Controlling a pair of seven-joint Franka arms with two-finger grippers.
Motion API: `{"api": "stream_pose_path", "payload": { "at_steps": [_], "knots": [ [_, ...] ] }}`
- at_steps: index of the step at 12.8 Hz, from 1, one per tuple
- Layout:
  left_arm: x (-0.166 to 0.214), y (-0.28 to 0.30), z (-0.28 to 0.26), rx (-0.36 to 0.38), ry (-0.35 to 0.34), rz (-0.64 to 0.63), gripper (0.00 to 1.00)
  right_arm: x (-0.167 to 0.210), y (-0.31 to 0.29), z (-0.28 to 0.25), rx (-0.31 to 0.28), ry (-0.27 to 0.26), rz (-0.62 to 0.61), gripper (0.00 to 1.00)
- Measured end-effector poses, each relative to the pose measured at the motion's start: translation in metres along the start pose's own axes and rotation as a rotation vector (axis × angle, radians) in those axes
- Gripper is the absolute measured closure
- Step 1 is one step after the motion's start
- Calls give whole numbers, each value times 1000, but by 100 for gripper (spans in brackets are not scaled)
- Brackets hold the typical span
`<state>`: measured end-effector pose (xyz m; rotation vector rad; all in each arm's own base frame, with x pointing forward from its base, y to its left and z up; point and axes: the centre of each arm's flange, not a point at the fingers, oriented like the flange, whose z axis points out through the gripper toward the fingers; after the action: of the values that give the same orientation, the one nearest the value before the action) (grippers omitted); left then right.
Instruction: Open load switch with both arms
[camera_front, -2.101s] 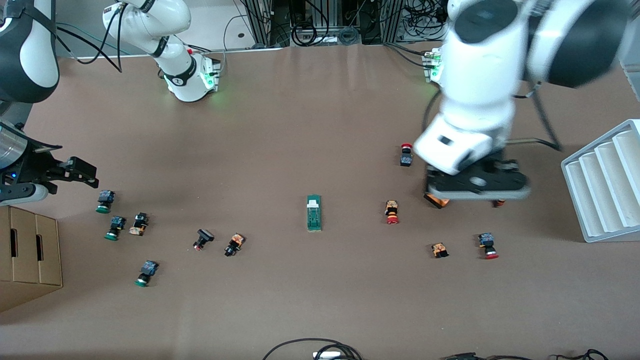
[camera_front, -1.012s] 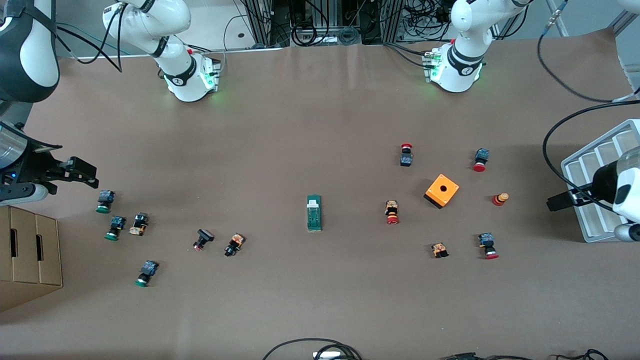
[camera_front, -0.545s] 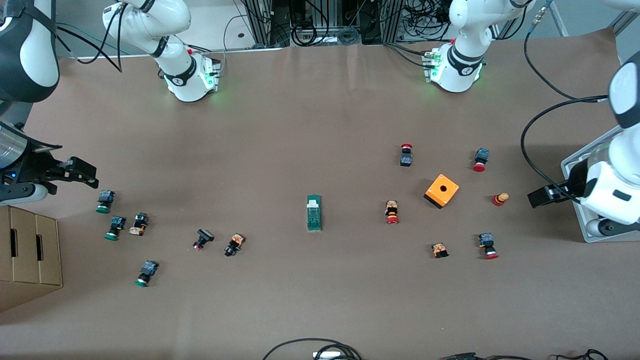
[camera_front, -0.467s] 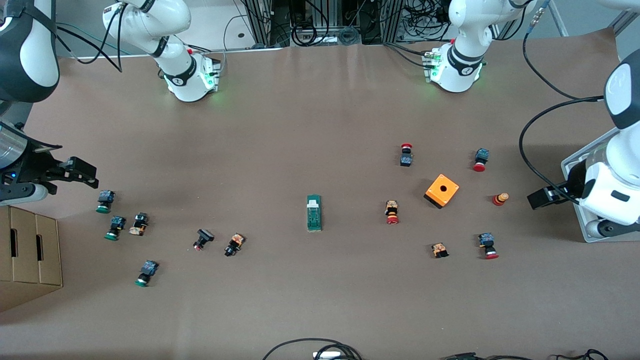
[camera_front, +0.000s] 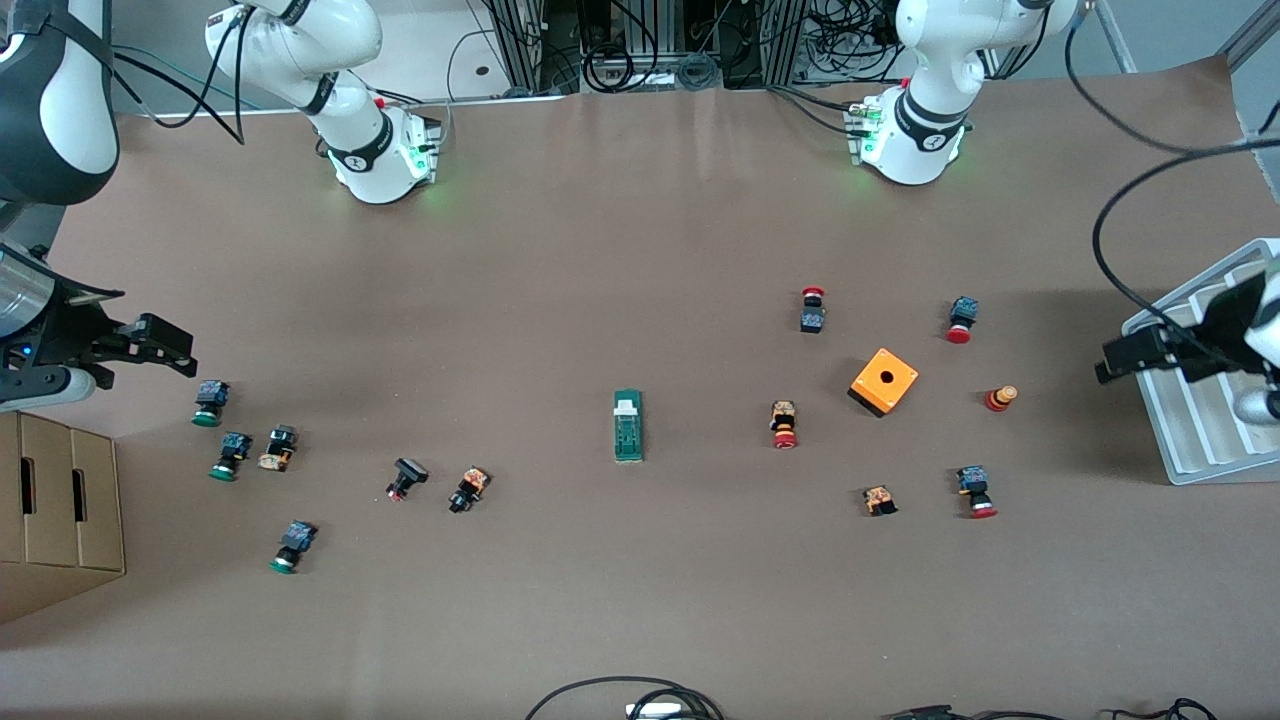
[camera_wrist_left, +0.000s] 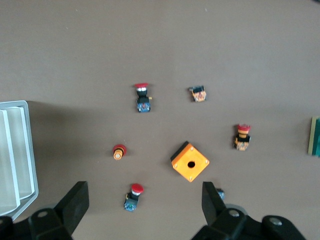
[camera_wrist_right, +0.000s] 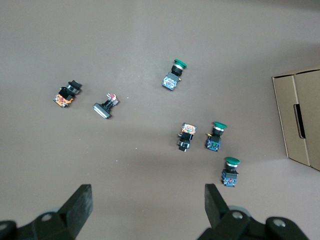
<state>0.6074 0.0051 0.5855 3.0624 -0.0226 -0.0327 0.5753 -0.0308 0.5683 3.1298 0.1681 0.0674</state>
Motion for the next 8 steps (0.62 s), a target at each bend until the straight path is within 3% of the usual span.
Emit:
{"api": "stream_pose_path", "payload": {
  "at_steps": [8],
  "knots": [
    [-39, 9, 3, 45, -20, -35, 0, 0, 0, 0, 0, 0, -1, 0]
  ]
}}
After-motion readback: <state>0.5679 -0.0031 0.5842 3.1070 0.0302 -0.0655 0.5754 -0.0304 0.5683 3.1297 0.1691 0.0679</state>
